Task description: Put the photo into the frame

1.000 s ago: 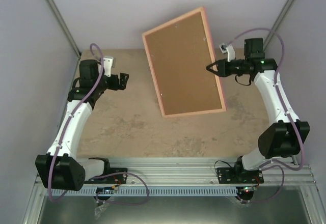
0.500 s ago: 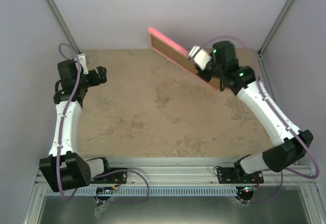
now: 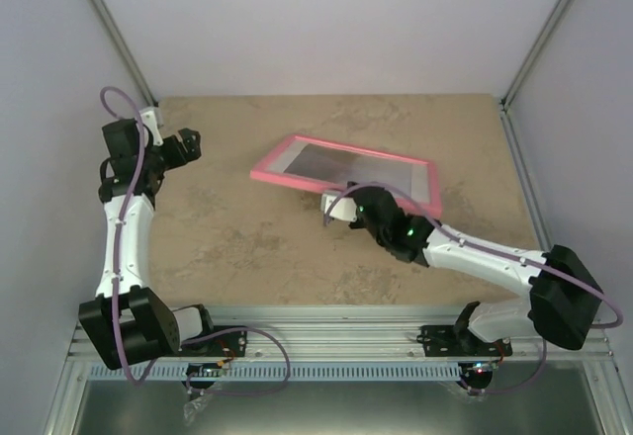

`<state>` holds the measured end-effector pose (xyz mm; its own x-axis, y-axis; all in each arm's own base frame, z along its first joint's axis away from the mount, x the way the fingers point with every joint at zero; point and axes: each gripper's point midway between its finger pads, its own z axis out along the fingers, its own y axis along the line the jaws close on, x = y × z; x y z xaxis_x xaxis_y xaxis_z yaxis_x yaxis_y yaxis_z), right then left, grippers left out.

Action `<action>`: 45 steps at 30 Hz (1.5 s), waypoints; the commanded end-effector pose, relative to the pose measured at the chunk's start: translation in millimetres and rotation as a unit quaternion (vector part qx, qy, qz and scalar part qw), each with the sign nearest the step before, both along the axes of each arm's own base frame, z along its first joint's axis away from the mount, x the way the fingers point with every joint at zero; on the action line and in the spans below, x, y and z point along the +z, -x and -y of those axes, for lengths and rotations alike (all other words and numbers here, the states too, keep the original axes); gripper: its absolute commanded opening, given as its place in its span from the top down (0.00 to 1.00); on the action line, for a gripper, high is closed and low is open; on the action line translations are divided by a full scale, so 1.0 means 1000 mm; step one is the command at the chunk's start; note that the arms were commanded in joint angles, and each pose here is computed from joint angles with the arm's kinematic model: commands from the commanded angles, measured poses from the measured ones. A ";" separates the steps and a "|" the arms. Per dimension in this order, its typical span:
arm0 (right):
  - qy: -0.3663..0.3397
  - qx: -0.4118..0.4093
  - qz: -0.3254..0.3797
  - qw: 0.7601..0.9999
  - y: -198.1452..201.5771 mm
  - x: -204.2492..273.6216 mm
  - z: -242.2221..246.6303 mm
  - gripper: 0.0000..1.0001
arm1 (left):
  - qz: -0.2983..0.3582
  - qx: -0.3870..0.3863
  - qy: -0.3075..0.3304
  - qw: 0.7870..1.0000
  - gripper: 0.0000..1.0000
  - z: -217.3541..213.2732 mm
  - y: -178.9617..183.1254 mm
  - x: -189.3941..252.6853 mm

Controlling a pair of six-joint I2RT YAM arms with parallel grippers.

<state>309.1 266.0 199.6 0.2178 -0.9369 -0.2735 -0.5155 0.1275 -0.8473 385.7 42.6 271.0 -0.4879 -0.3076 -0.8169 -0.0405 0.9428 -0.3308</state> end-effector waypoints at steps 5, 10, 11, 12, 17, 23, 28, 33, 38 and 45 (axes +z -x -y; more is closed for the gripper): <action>-0.016 0.049 0.110 0.993 0.038 -0.024 -0.042 0.76 | -0.008 -0.015 0.015 1.000 0.01 0.002 -0.009 -0.012; -0.016 0.064 0.107 0.992 0.051 -0.056 -0.051 0.59 | -0.011 -0.018 0.015 1.000 0.01 0.003 -0.010 -0.016; -0.017 0.067 0.105 0.992 0.053 -0.061 -0.052 0.58 | -0.012 -0.017 0.016 1.000 0.01 0.002 -0.010 -0.017; -0.017 0.070 0.100 0.992 0.055 -0.067 -0.054 0.54 | -0.012 -0.018 0.016 1.000 0.01 0.003 -0.010 -0.018; -0.001 0.085 0.060 0.995 0.067 -0.101 -0.055 0.38 | -0.016 -0.027 0.017 0.999 0.01 0.005 -0.011 -0.023; 0.012 0.131 -0.033 0.991 0.093 -0.131 -0.062 0.17 | -0.025 -0.045 0.023 0.998 0.01 0.010 -0.013 -0.032; 0.024 0.202 -0.129 0.970 0.128 -0.143 -0.067 0.02 | -0.033 -0.071 0.030 0.996 0.01 0.017 -0.014 -0.039; 0.000 0.240 -0.216 0.947 0.152 -0.128 -0.069 0.02 | -0.053 -0.106 0.032 0.992 0.01 0.029 -0.016 -0.053; -0.089 0.201 -0.313 0.924 0.125 -0.086 -0.059 0.02 | -0.074 -0.149 -0.001 0.986 0.01 0.053 -0.018 -0.068; -0.139 0.137 -0.346 0.918 0.088 -0.054 -0.007 0.02 | -0.102 -0.229 -0.071 0.965 0.01 0.094 -0.030 -0.088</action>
<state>244.5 296.8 150.0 0.2096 -0.7428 -0.6358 -0.9062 0.0967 -0.4117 405.0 -32.4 186.1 -0.7084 -0.0585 -0.7034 0.2384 0.9182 -0.3164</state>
